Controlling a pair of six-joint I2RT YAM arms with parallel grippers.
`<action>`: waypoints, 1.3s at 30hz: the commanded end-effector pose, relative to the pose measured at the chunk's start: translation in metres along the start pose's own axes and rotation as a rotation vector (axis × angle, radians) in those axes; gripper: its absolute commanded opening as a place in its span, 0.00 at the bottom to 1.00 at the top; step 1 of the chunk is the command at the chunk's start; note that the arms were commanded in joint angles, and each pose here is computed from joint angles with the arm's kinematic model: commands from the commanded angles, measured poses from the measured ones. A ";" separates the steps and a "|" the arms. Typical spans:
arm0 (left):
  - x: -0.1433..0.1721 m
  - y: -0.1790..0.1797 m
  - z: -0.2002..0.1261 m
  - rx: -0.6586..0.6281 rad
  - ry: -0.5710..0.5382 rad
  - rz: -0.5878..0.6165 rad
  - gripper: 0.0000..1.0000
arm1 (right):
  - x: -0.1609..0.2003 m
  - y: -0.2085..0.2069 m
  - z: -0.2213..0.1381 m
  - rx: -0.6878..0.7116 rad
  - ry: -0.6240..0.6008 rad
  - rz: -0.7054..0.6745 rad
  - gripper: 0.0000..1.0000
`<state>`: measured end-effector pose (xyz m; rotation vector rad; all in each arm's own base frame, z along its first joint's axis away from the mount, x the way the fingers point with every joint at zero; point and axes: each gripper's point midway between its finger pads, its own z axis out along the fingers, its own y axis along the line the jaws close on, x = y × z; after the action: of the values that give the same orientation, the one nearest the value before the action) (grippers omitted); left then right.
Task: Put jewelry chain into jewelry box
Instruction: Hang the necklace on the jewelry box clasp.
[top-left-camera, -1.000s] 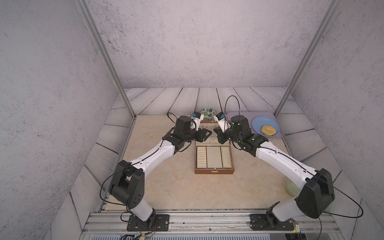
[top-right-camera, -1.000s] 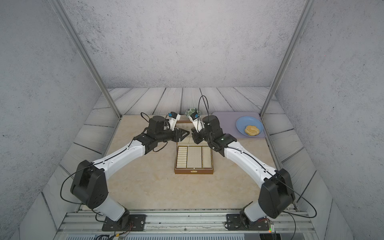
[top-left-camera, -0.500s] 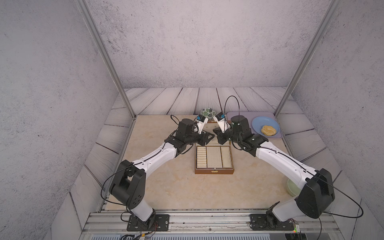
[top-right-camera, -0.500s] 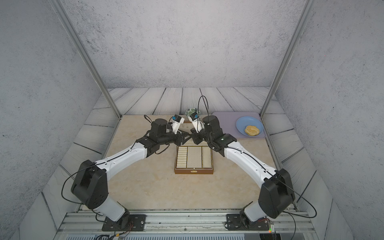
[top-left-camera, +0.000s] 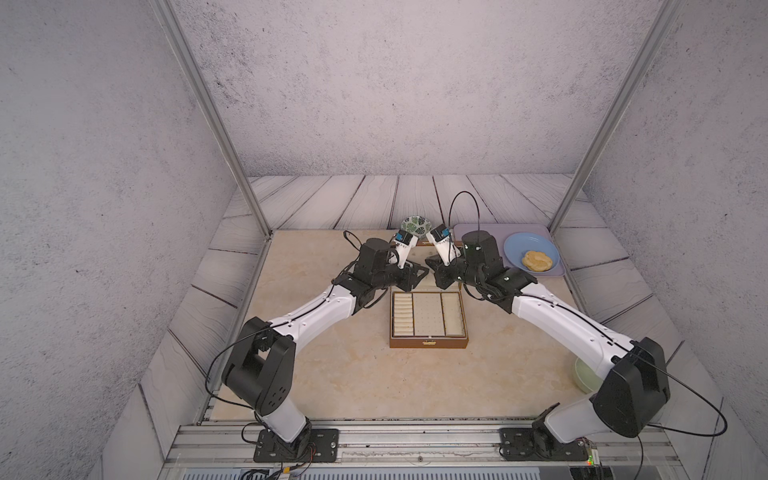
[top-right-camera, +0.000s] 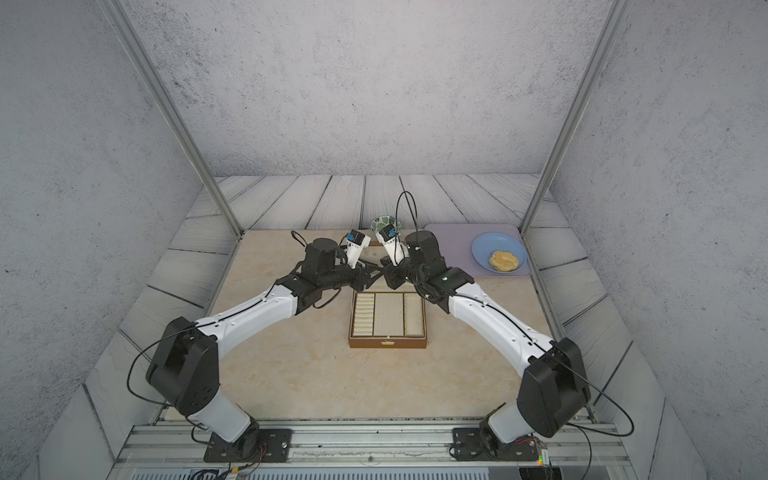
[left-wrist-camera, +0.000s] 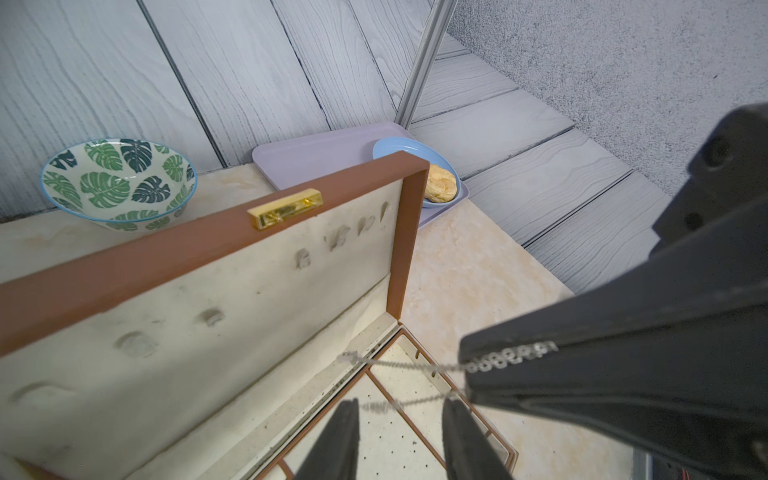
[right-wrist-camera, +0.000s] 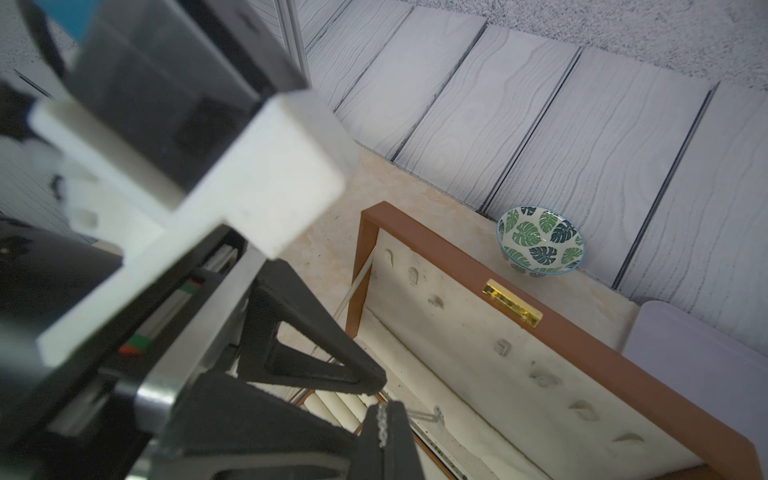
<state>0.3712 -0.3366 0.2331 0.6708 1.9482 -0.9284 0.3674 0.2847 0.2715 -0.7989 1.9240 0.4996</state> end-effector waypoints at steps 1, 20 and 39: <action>-0.009 -0.003 0.006 0.005 -0.027 0.037 0.37 | -0.016 0.002 -0.013 -0.006 -0.042 0.005 0.00; -0.011 0.004 0.011 -0.036 -0.023 0.053 0.00 | -0.015 0.001 -0.013 -0.002 -0.045 0.003 0.00; -0.004 0.002 0.006 -0.030 -0.005 0.059 0.13 | -0.012 0.000 -0.010 0.004 -0.039 -0.001 0.00</action>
<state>0.3818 -0.3396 0.2237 0.6858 1.9503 -0.8516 0.3676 0.2852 0.2727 -0.7958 1.9190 0.5035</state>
